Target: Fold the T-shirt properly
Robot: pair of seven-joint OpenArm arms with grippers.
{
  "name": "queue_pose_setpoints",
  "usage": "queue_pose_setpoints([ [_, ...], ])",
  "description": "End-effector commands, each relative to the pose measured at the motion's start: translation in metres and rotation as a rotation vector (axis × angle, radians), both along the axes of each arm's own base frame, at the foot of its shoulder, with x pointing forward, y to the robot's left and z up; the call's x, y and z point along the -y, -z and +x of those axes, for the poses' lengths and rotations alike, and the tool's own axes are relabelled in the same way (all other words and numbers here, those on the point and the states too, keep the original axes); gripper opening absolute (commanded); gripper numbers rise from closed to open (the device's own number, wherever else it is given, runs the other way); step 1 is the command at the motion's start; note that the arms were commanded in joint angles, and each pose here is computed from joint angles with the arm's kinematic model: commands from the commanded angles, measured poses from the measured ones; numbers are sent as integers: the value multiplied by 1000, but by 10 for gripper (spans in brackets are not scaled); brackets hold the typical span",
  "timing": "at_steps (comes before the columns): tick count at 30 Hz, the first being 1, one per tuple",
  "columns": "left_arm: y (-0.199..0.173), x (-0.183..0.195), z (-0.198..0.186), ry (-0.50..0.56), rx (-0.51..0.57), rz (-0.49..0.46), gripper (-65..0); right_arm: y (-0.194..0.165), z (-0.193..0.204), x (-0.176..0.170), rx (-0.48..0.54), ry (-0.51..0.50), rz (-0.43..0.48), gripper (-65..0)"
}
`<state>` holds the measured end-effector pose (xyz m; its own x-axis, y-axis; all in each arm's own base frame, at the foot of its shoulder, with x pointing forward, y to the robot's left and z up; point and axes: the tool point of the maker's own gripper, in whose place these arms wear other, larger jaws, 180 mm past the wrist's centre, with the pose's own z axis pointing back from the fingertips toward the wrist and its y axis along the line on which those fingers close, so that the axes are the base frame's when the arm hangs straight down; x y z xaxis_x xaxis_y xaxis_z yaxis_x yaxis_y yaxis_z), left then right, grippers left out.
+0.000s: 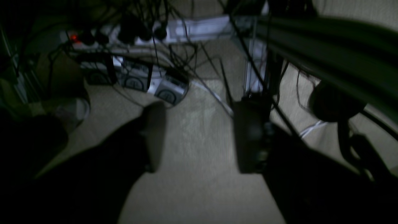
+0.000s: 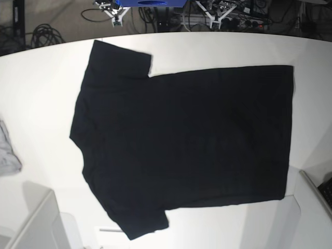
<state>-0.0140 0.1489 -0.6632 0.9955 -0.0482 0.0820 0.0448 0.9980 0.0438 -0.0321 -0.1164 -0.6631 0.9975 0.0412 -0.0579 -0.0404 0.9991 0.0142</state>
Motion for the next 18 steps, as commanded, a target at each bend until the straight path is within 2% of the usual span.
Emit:
queue_pose_setpoints([
  [1, 0, -1, 3, 0, 12, 5, -267, 0, -2, 1, -2, 6, -5, -650],
  [4, 0, -1, 2, -2, 10, 5, -255, 0, -2, 1, -2, 5, -4, -650],
  [8, 0, -1, 2, -9, 11, 6, -303, 0, -3, 1, -2, 6, -5, -650],
  [11, 0, -2, 2, -9, 11, 8, -420, 0, -2, 2, 1, 6, -6, -650],
  [15, 0, -2, -5, -11, 0, 8, -650, 0, -3, 4, 0, -1, -9, -650],
  [18, 0, -2, -6, -11, -2, 8, -650, 0, -4, 4, -2, -1, -9, -650],
])
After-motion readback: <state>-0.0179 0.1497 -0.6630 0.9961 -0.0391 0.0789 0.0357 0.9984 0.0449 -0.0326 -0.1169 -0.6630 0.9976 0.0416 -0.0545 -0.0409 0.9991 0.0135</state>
